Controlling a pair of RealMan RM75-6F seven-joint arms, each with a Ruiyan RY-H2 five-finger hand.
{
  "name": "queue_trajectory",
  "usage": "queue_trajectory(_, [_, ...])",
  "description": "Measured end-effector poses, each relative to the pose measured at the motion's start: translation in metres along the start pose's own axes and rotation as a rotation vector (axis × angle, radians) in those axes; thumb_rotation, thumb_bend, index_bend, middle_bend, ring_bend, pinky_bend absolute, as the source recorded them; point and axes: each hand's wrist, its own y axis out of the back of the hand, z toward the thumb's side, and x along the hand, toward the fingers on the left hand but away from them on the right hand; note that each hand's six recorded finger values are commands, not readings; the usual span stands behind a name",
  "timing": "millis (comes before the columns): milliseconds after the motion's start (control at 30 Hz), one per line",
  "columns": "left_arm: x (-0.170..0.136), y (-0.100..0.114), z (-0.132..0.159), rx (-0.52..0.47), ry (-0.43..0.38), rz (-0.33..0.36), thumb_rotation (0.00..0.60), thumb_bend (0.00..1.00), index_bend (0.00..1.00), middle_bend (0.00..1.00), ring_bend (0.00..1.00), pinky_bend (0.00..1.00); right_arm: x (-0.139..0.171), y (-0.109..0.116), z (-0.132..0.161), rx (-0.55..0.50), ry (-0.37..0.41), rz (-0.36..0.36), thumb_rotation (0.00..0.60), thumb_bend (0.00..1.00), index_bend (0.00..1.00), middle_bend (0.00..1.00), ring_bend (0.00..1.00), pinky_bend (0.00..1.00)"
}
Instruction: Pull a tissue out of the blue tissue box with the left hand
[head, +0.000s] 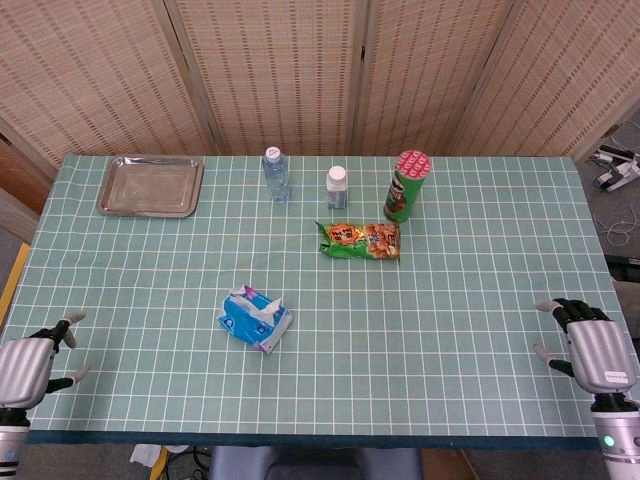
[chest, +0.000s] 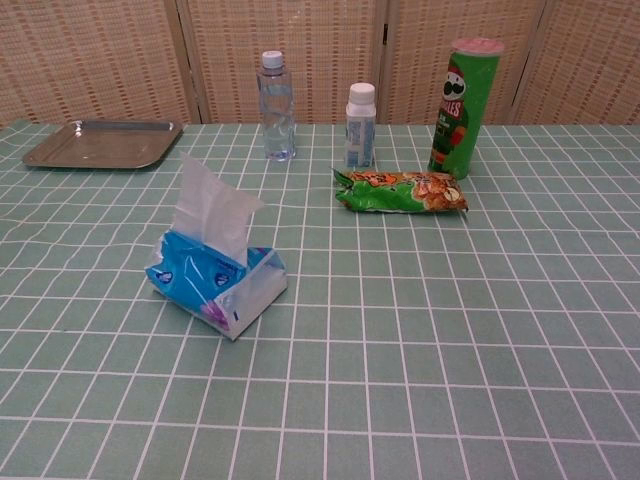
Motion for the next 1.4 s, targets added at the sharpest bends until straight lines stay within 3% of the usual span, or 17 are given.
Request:
queue_trajectory(267, [0.007, -0.002, 0.012, -0.037, -0.053, -0.027, 0.600, 0.04, 0.27, 0.52, 0.54, 0.76, 0.001, 0.001, -0.003, -0.021, -0.013, 0.002, 0.600, 0.11, 0.33, 0.36, 0.31, 0.42])
queue_trajectory(333, [0.009, 0.000, 0.014, -0.053, -0.066, -0.019, 0.600, 0.04, 0.23, 0.54, 0.58, 0.83, 0.002, 0.002, -0.004, -0.026, -0.015, -0.002, 0.600, 0.11, 0.33, 0.36, 0.31, 0.42])
queue_trajectory(467, [0.016, 0.006, 0.020, -0.076, -0.097, -0.031, 0.600, 0.04, 0.14, 0.77, 0.81, 0.99, 0.004, 0.003, -0.005, -0.030, -0.014, -0.003, 0.600, 0.11, 0.33, 0.36, 0.31, 0.42])
queue_trajectory(533, [0.020, 0.013, 0.025, -0.090, -0.127, -0.034, 0.600, 0.04, 0.12, 0.88, 0.88, 1.00, 0.003, 0.004, -0.005, -0.031, -0.012, -0.006, 0.600, 0.11, 0.33, 0.36, 0.31, 0.42])
queue_trajectory(667, [0.030, 0.029, 0.039, -0.113, -0.189, -0.038, 0.600, 0.04, 0.10, 0.97, 0.95, 1.00, 0.004, 0.005, -0.005, -0.036, -0.008, -0.008, 0.600, 0.11, 0.33, 0.36, 0.31, 0.42])
queue_trajectory(1033, [0.070, 0.055, 0.101, -0.150, -0.374, -0.094, 0.600, 0.04, 0.10, 1.00, 1.00, 1.00, 0.004, 0.008, -0.009, -0.053, -0.013, -0.010, 0.600, 0.11, 0.33, 0.36, 0.31, 0.42])
queue_trajectory(1400, [0.085, 0.051, 0.150, -0.111, -0.473, -0.202, 0.600, 0.04, 0.15, 1.00, 1.00, 1.00, 0.004, 0.009, -0.013, -0.068, -0.008, -0.005, 0.600, 0.11, 0.33, 0.37, 0.31, 0.42])
